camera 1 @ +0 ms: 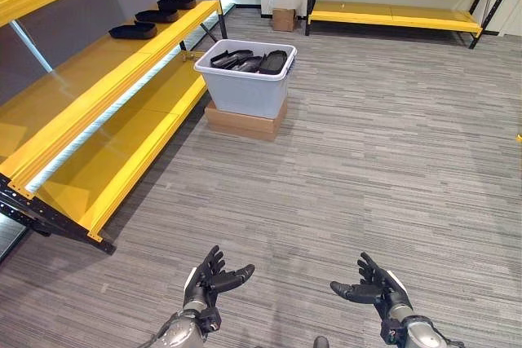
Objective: Move parts from the plastic box to the shelf.
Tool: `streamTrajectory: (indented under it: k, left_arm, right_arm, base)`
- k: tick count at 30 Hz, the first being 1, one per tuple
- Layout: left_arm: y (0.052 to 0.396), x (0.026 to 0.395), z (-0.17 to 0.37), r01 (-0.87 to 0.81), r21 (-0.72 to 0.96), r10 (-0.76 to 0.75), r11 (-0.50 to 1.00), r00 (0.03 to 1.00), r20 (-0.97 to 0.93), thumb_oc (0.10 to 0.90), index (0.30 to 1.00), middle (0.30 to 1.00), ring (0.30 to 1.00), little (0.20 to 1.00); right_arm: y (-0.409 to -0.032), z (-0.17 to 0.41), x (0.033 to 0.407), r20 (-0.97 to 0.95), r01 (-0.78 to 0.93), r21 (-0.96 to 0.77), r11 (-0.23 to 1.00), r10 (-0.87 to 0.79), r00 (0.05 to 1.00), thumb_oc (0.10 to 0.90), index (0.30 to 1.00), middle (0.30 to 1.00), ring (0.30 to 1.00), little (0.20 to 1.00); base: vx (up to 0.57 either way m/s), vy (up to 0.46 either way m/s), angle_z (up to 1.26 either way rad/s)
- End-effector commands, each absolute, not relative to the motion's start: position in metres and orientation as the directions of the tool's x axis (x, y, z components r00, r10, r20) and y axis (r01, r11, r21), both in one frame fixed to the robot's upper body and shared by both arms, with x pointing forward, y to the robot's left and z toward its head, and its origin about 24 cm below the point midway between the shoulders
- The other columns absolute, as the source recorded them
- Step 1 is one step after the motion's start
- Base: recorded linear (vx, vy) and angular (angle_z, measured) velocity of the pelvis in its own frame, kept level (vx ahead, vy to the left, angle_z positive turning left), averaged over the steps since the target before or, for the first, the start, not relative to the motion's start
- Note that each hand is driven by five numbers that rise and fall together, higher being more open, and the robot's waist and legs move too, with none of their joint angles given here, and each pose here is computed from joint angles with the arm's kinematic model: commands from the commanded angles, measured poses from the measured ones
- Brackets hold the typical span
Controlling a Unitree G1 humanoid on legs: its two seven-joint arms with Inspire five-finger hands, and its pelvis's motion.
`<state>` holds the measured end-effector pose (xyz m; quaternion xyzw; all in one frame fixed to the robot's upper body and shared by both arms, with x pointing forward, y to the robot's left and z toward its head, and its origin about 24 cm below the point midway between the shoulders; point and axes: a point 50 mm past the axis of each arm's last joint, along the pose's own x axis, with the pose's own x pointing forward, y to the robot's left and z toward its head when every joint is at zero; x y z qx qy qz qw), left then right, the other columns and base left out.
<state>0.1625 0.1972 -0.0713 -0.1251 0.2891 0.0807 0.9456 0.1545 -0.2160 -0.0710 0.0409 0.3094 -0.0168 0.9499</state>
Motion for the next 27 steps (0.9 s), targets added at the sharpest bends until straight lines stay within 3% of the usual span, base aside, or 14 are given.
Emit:
streamTrajectory:
  k: [1, 27]
  left_arm:
    - [0.2123, 0.1917, -0.0404, -0.208, -0.176, 0.128, 0.962, 0.915, -0.382, 0.9, 1.0, 1.0, 1.0, 1.0]
    - [0.2119, 0.191, -0.0411, -0.208, -0.191, 0.121, 0.959, 0.914, -0.388, 0.9, 1.0, 1.0, 1.0, 1.0]
  right_arm:
    - [-0.2131, -0.0388, 0.1835, -0.389, 0.042, 0.072, 0.997, -0.011, 0.921, 0.9, 1.0, 1.0, 1.0, 1.0]
    - [-0.2125, -0.0392, 0.1837, -0.397, 0.028, 0.079, 0.996, 0.006, 0.918, 0.9, 1.0, 1.0, 1.0, 1.0]
  base:
    - [0.0, 0.0, 0.0]
    - [0.0, 0.0, 0.0]
